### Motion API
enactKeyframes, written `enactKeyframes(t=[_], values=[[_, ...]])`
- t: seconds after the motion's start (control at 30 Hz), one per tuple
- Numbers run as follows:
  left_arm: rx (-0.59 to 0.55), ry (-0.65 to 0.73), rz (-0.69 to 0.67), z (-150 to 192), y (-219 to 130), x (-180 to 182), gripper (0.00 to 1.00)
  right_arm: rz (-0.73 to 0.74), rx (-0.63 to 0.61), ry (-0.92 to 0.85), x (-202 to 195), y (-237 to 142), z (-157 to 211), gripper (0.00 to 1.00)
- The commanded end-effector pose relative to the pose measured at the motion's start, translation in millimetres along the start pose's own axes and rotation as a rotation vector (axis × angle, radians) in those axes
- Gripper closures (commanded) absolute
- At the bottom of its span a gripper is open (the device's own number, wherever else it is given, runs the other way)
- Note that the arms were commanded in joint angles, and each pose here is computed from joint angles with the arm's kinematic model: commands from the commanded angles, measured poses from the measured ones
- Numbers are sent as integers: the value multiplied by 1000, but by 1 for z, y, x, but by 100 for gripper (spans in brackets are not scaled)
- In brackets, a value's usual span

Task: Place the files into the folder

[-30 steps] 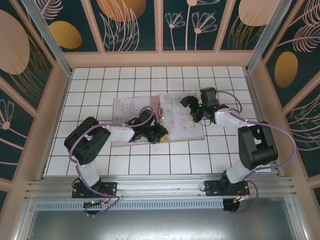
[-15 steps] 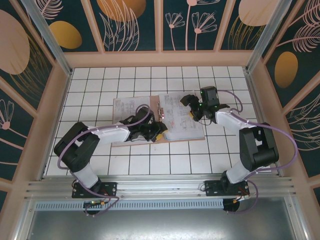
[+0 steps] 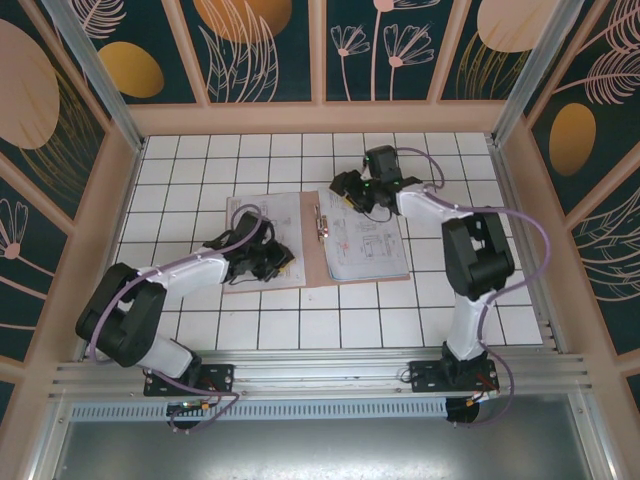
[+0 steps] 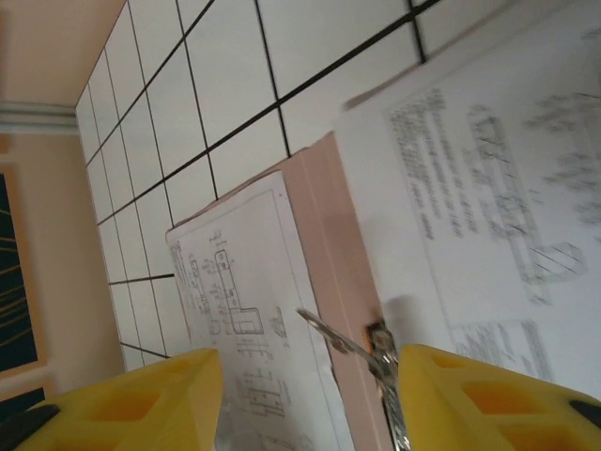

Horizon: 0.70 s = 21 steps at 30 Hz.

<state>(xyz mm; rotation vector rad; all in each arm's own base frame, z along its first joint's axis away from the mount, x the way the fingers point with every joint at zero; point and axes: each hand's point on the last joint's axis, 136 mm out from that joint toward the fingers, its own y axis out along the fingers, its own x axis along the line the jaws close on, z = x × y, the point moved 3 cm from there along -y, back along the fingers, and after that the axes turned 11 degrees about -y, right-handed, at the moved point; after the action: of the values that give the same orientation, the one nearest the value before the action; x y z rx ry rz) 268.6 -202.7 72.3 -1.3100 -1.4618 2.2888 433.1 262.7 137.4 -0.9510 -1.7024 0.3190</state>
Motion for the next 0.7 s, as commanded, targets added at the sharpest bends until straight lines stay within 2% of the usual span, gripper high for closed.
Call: enactKeyframes(t=[0.0, 0.37, 0.67], values=[[-37, -7, -58, -12, -7, 27, 80, -20, 71, -125, 23, 20, 5, 46], [-57, -50, -112, -21, -1, 65, 82, 26, 164, -155, 22, 66, 8, 44], [-47, -67, -101, -19, 2, 68, 82, -11, 221, -167, 27, 72, 17, 42]])
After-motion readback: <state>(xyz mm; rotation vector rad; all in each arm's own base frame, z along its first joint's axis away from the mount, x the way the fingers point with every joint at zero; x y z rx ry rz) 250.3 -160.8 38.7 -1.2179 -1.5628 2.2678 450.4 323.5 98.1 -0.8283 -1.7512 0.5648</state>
